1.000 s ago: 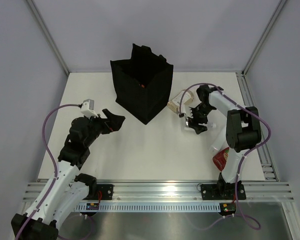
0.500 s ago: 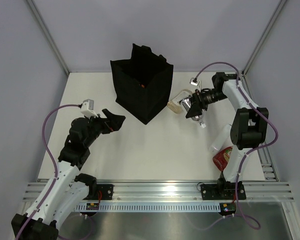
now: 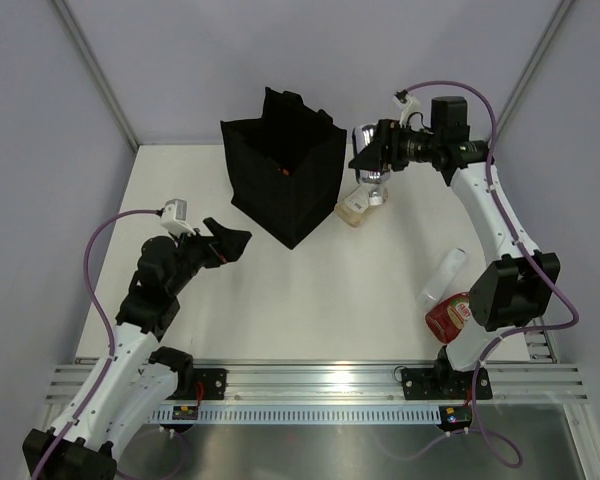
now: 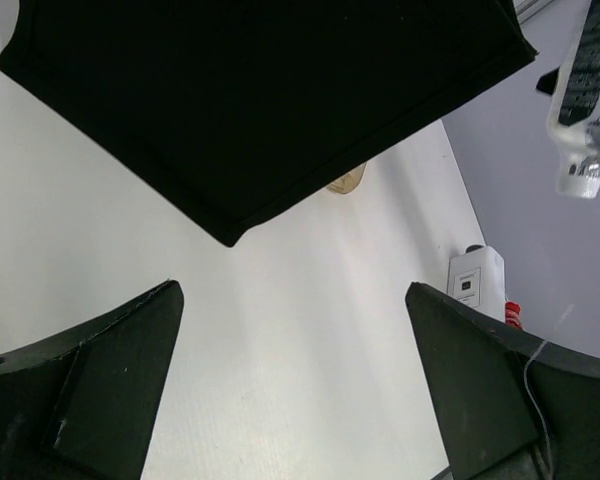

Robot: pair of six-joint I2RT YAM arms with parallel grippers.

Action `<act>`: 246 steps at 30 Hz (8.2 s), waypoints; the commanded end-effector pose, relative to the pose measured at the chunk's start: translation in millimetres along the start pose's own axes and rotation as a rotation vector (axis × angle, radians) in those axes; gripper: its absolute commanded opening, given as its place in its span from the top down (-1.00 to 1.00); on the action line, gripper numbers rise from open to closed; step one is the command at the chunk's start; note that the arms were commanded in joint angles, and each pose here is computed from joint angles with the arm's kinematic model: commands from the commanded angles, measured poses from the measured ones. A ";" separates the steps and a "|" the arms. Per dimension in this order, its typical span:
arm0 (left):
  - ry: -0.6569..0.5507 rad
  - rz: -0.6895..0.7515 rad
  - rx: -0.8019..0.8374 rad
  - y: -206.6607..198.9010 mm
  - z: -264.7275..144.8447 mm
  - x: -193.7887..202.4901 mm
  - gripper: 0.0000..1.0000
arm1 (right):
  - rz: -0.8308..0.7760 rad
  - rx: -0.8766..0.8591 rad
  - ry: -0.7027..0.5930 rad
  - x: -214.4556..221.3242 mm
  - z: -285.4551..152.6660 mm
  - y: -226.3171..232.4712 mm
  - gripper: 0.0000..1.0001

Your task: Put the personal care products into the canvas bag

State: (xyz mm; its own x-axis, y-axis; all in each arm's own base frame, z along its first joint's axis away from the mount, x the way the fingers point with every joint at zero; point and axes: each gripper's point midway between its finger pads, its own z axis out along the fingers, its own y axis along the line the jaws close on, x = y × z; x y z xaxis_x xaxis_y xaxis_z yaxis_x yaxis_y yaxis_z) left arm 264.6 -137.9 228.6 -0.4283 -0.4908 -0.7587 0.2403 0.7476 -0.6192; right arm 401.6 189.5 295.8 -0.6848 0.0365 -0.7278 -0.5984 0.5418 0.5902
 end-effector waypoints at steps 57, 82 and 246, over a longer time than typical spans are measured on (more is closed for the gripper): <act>-0.036 0.036 -0.029 7.5 -14.6 -1.5 -0.97 | -0.264 -0.095 0.084 11.5 233.1 77.0 0.70; -0.031 0.177 0.219 -40.7 -16.4 -12.2 -0.98 | -0.712 -0.192 -0.043 -53.0 179.3 122.4 -0.99; -0.094 0.148 0.681 -288.4 153.6 -198.7 1.00 | 0.173 0.100 -0.175 56.9 -128.9 -90.8 -0.99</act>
State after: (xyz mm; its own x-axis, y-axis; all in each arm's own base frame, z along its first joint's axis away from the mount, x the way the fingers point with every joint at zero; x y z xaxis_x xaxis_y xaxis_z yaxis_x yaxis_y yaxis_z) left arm 424.6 -347.5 397.9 -0.5066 -0.2661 -0.8201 0.6474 0.5108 -0.5657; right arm 367.2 34.5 233.6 -0.7189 0.2974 -0.6283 -0.3874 0.5791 0.7173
